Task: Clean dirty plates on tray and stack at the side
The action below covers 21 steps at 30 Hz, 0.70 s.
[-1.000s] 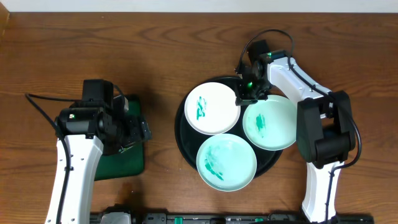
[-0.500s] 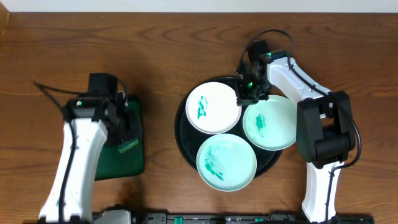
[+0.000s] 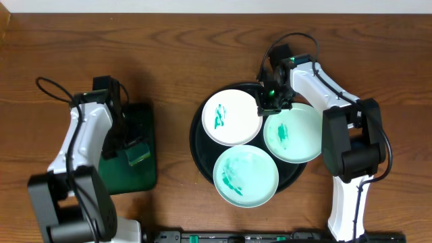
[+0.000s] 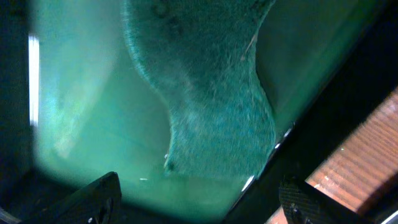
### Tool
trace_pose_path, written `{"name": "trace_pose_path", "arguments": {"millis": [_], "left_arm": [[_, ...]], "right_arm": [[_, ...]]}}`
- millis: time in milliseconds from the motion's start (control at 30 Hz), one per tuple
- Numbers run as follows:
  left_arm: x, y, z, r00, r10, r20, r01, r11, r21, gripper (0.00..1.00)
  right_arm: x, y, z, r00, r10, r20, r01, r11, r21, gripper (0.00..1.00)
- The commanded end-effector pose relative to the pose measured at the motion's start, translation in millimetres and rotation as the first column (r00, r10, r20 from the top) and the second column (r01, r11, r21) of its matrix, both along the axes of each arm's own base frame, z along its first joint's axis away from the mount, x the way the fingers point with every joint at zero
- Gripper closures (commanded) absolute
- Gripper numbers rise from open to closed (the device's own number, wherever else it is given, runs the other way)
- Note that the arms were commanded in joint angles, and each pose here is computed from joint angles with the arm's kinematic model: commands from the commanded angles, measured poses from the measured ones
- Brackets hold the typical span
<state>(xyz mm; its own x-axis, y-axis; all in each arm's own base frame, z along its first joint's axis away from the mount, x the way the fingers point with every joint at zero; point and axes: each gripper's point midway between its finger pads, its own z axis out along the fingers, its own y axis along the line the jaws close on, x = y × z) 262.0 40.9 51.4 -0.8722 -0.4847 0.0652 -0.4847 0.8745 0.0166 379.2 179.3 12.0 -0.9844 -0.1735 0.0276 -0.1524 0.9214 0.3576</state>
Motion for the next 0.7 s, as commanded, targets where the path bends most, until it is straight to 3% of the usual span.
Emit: {"name": "trace_pose_path", "arguments": {"millis": [0,167,267,333,433,567,667], "left_arm": [[9,-9,-8,1.0,-0.017,-0.003,0.017,0.998,-0.067,0.2],[17,-12,-24,0.999,-0.038,-0.004,0.037,0.995,-0.094,0.2],[19,-12,-30,0.999,-0.034,-0.011,0.032,0.995,-0.095,0.4],[19,-12,-31,0.999,-0.034,-0.011,0.033,0.995,-0.094,0.47],[23,-11,-31,0.999,-0.034,0.005,0.034,0.995,-0.091,0.39],[29,-10,-31,0.999,-0.034,0.029,0.037,0.996,-0.085,0.42],[33,-8,-32,0.998,-0.033,0.044,0.036,0.996,-0.079,0.35]], "right_arm": [[4,2,3,1.0,0.017,0.019,-0.018,1.0,0.006,0.99],[4,1,3,1.0,0.02,0.019,-0.02,1.0,0.006,0.99],[4,1,3,1.0,0.02,0.02,-0.02,1.0,0.006,0.99],[5,1,3,1.0,0.022,0.021,-0.022,1.0,0.007,0.99],[4,1,3,1.0,0.023,0.021,-0.024,1.0,0.007,0.99],[4,1,3,1.0,0.023,0.018,-0.023,1.0,0.006,0.99],[4,1,3,0.999,0.028,0.02,-0.028,1.0,0.006,0.99]]}}
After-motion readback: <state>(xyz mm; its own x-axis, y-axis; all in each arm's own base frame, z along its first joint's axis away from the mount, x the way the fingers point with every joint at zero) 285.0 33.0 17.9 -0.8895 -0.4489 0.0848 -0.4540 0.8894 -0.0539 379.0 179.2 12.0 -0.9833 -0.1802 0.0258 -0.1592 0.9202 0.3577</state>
